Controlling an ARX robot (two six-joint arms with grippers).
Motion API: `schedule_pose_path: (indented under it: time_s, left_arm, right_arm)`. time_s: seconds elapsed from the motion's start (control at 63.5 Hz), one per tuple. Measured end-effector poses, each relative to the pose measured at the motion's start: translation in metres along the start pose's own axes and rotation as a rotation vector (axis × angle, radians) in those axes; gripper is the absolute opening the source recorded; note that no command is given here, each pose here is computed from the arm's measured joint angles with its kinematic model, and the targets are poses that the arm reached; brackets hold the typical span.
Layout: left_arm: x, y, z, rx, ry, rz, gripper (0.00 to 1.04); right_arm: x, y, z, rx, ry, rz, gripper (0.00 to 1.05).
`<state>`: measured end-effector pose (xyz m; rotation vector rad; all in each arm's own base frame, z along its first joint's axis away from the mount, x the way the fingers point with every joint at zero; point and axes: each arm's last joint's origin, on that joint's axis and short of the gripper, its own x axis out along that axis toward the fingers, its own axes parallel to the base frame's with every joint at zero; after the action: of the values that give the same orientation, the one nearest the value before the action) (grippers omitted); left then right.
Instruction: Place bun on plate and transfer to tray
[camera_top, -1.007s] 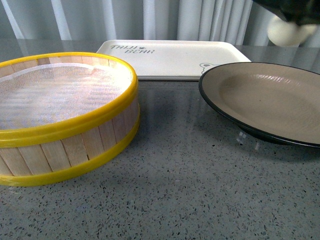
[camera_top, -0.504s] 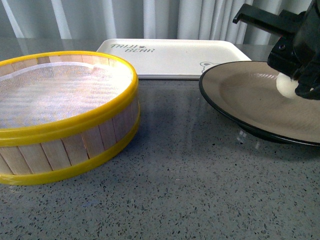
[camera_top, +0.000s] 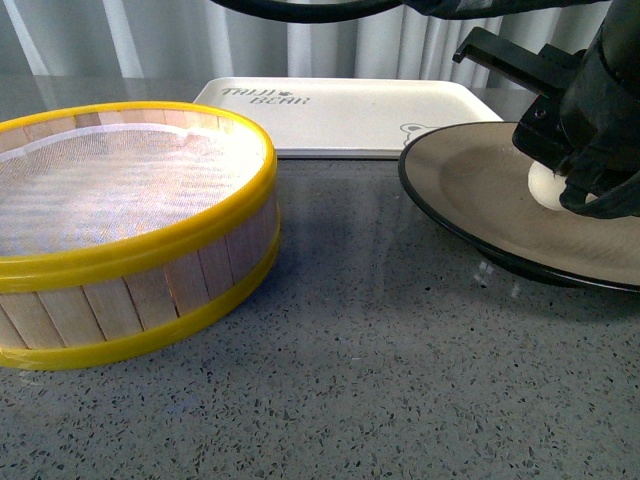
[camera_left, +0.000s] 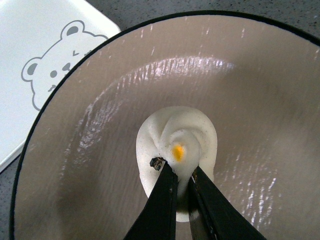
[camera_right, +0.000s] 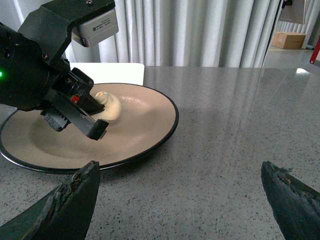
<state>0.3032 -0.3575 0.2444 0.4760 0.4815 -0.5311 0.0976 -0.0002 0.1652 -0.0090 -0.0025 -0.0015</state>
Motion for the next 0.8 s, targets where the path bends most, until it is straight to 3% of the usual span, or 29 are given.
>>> schedule_pose_path:
  time_s: [0.205,0.456,0.535,0.803]
  left_arm:
    - [0.0017,0.0037,-0.0016,0.019,0.012,0.016,0.06]
    - [0.0016,0.0024,-0.0043,0.022,0.037,-0.028,0.44]
    - [0.0017,0.0028,-0.0049,0.019,0.042,-0.029,0.62]
    - [0.0034,0.0097,-0.006,-0.003,0.052,-0.029,1.0]
  right_arm:
    - [0.0,0.0,0.0,0.0,0.0,0.0,0.96]
    - [0.0,0.0,0.0,0.0,0.0,0.0,0.96]
    - [0.0,0.0,0.0,0.0,0.0,0.0,0.96]
    - [0.0,0.0,0.0,0.0,0.0,0.0,0.96]
